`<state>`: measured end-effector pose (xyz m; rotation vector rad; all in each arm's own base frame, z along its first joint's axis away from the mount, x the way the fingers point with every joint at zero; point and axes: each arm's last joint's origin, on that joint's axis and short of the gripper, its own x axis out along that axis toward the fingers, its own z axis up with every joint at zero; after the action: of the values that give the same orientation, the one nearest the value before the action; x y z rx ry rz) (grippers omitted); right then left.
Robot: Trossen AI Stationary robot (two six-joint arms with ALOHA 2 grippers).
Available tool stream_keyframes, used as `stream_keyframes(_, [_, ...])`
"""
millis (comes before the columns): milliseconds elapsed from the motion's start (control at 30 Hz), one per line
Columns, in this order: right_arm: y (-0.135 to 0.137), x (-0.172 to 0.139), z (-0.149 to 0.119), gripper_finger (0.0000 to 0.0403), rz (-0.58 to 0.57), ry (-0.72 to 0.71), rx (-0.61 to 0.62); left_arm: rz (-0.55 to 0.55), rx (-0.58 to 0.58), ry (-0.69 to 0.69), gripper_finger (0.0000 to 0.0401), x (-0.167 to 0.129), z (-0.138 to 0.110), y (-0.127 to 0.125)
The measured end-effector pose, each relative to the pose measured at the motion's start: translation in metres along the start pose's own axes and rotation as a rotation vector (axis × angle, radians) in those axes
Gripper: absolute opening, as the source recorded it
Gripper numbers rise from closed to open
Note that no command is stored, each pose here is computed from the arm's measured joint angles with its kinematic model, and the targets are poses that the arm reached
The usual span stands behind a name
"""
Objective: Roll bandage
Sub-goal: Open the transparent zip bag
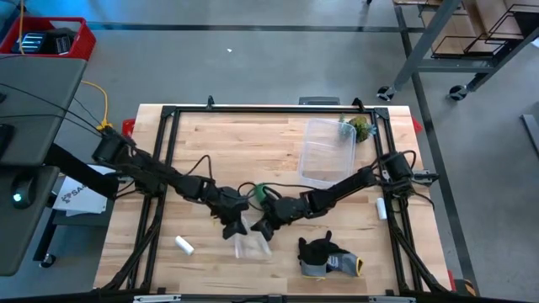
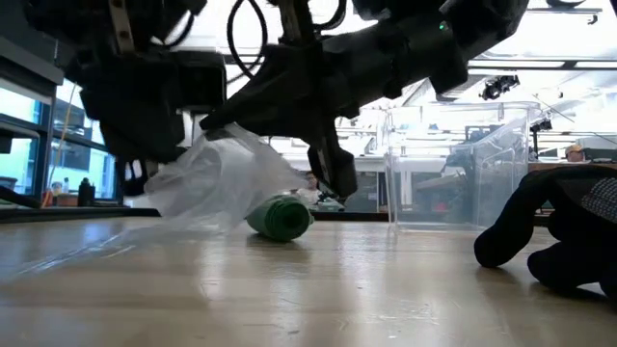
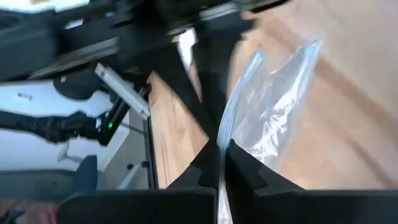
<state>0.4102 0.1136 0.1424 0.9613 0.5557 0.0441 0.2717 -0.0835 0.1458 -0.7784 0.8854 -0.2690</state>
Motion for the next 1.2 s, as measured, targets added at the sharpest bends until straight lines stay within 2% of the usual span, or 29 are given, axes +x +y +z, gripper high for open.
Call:
stream_keyframes(167, [-0.001, 0.0, 0.002, 0.0, 0.001, 0.007, -0.043, 0.088, 0.075, -0.14, 0.0, -0.033, 0.0, -0.021])
stream_keyframes(333, [-0.001, 0.0, 0.001, 0.0, 0.011, 0.024, -0.147, 0.079, 0.15, -0.305, 0.0, -0.063, 0.003, -0.042])
stream_keyframes(467, [-0.002, 0.0, 0.0, 0.0, 0.007, 0.043, -0.259, 0.093, 0.165, -0.306, 0.0, -0.069, 0.002, -0.043])
stream_keyframes(567, [-0.003, 0.0, -0.001, 0.0, -0.006, 0.046, -0.302, 0.086, 0.182, -0.251, 0.0, -0.066, -0.001, -0.042])
stream_keyframes(633, [-0.005, -0.001, 0.002, 0.0, -0.039, 0.011, -0.245, 0.084, 0.206, -0.218, 0.0, -0.061, -0.004, -0.045])
stream_keyframes(733, [-0.011, -0.001, 0.015, 0.0, -0.08, -0.078, -0.054, 0.104, 0.228, -0.256, 0.0, -0.059, -0.006, -0.056])
stream_keyframes(933, [-0.005, -0.003, 0.032, 0.0, 0.012, -0.27, 0.19, 0.24, 0.199, -0.457, 0.0, -0.059, -0.016, -0.077])
stream_keyframes(1067, [-0.002, -0.004, 0.035, 0.0, 0.048, -0.314, 0.272, 0.263, 0.153, -0.48, 0.0, -0.056, -0.032, -0.084])
stream_keyframes(1200, [0.007, -0.006, 0.038, 0.0, 0.151, -0.315, 0.25, 0.28, 0.165, -0.479, 0.0, -0.055, -0.048, -0.091])
